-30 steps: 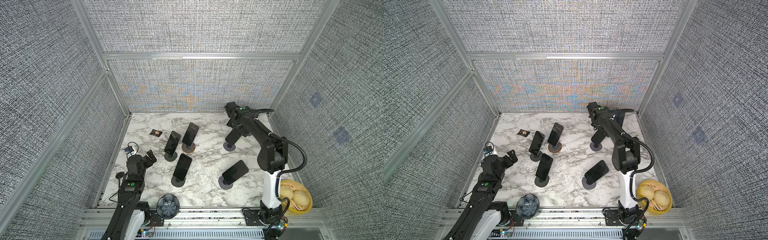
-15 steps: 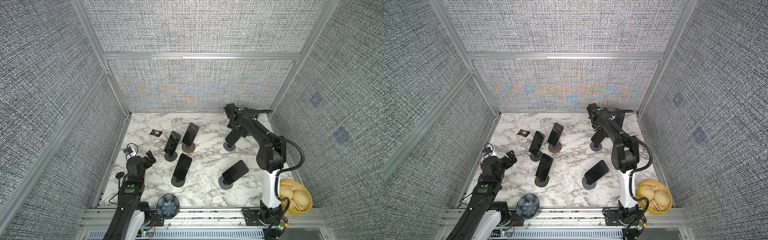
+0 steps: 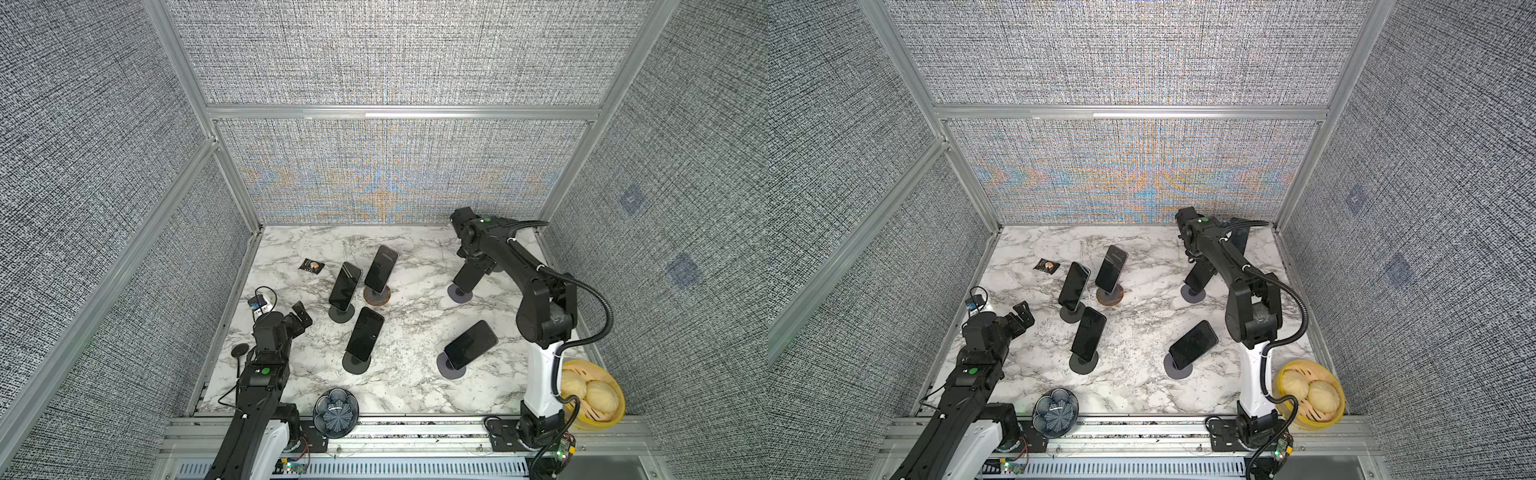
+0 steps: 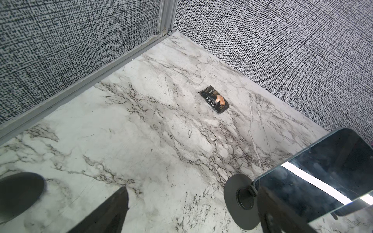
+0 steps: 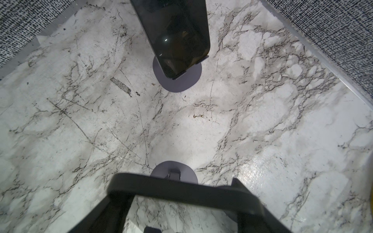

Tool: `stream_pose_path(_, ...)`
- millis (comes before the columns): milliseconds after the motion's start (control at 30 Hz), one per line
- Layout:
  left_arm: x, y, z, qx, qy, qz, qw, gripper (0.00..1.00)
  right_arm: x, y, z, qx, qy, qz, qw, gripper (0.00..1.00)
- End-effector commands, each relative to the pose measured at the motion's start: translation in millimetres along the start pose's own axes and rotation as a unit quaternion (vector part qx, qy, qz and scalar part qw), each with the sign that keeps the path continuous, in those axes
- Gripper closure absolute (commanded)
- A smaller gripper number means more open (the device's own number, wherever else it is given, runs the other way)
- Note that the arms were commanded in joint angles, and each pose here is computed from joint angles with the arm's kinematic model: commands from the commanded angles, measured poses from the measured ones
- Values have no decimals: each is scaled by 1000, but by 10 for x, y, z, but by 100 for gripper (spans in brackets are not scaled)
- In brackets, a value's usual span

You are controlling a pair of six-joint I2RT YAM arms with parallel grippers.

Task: Remove the phone from the phone stand

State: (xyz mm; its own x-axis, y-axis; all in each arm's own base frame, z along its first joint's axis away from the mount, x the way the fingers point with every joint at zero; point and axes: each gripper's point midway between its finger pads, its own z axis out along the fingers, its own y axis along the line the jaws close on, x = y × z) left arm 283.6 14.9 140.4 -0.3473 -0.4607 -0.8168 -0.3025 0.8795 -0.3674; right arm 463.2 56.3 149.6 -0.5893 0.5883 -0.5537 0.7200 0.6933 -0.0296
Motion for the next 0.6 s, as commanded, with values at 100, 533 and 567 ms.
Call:
stream_pose_path(100,-45,0,5,-2,-9,-3,1000,1,-96,9,-118,-13,-19,-9,1000,27)
stream_pose_path(533,-23,11,31,-6,-5,0,1000,1,-258,140,-512,-76,-50,-55,994,27)
stream_pose_path(567,-25,13,33,-6,-6,-1,1000,1,-256,174,-556,-85,-53,-64,993,27)
